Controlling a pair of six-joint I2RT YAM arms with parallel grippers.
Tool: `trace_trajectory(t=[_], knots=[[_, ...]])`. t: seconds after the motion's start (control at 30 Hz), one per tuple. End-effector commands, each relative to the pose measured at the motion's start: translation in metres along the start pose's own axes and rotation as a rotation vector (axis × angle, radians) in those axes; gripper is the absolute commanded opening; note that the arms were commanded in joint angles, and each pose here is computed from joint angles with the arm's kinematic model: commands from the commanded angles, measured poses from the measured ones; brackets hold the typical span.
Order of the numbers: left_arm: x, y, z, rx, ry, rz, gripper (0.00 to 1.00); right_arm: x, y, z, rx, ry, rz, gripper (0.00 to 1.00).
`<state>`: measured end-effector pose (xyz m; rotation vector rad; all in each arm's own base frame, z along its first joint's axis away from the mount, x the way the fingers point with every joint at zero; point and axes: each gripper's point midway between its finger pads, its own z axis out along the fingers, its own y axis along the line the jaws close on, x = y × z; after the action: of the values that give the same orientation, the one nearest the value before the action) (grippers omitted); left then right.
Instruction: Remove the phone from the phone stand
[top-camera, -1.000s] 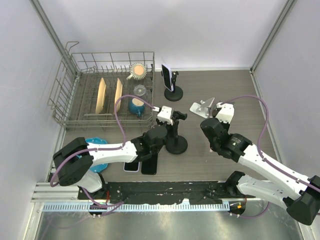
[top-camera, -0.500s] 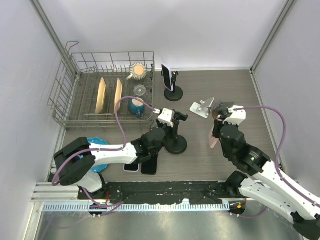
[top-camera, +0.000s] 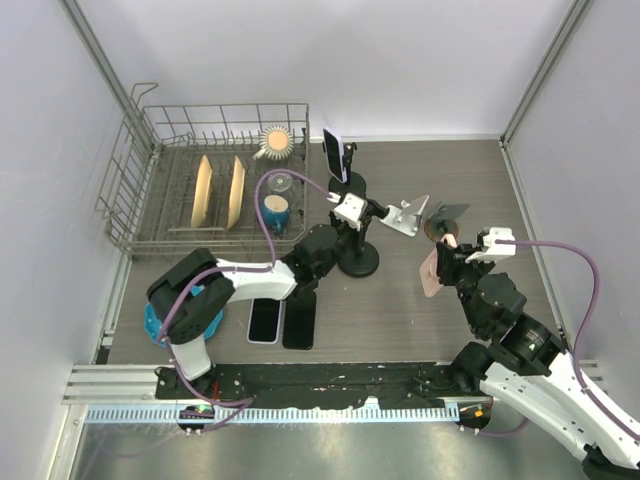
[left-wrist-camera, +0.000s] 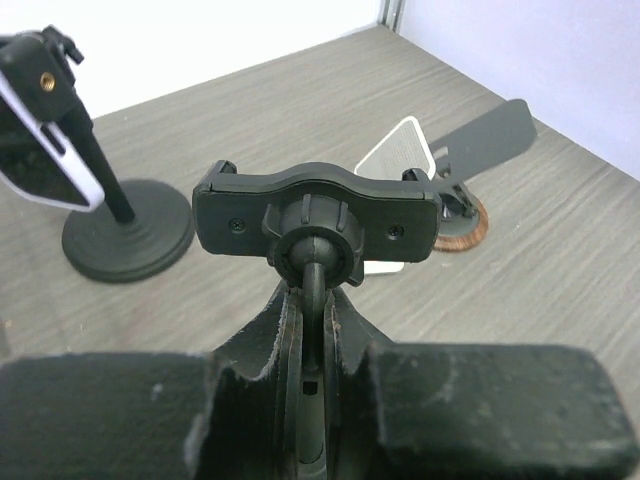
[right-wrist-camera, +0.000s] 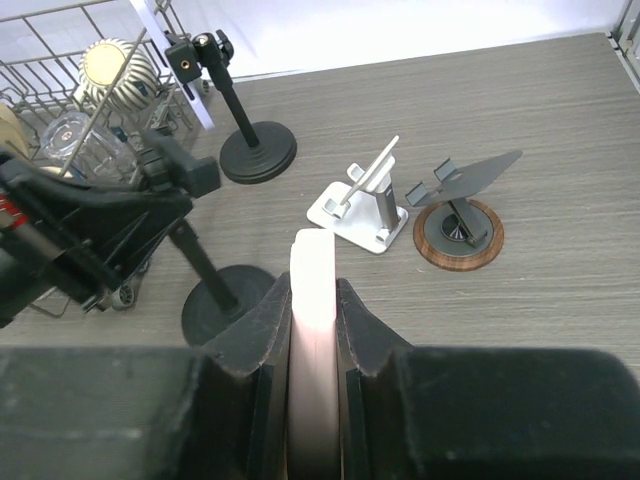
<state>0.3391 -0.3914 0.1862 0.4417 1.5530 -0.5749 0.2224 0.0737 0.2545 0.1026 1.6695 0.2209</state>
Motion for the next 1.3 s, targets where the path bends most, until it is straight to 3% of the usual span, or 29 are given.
trace_trajectory(t=[0.0, 0.4, 0.6, 0.63, 0.77, 0.87, 1.13, 1.27], knots=[[-0.036, -0.003, 0.033, 0.062, -0.147, 0.065, 0.0, -0.031, 0.007, -0.003, -0.04, -0.1, 0.058, 0.01], [-0.03, 0.02, 0.087, 0.086, -0.166, 0.057, 0.0, -0.03, 0.003, -0.004, -0.026, -0.104, 0.022, 0.01], [-0.012, 0.022, 0.094, 0.086, -0.127, 0.066, 0.03, -0.031, 0.004, -0.002, -0.026, -0.1, 0.014, 0.01], [-0.011, 0.023, 0.094, 0.086, -0.125, 0.067, 0.06, -0.032, 0.005, -0.003, -0.029, -0.1, 0.015, 0.01], [-0.014, 0.023, 0.082, 0.092, -0.121, 0.066, 0.38, -0.033, 0.008, -0.003, -0.046, -0.094, 0.023, 0.01], [-0.026, 0.025, 0.069, 0.086, -0.127, 0.063, 0.56, -0.036, 0.009, -0.005, -0.046, -0.085, 0.036, 0.01], [-0.082, 0.019, 0.019, 0.058, -0.198, 0.028, 0.86, -0.033, 0.008, -0.002, 0.004, -0.032, 0.09, 0.01], [-0.088, 0.005, -0.013, 0.044, -0.198, 0.046, 0.93, -0.032, 0.007, 0.001, 0.042, -0.018, 0.138, 0.01]])
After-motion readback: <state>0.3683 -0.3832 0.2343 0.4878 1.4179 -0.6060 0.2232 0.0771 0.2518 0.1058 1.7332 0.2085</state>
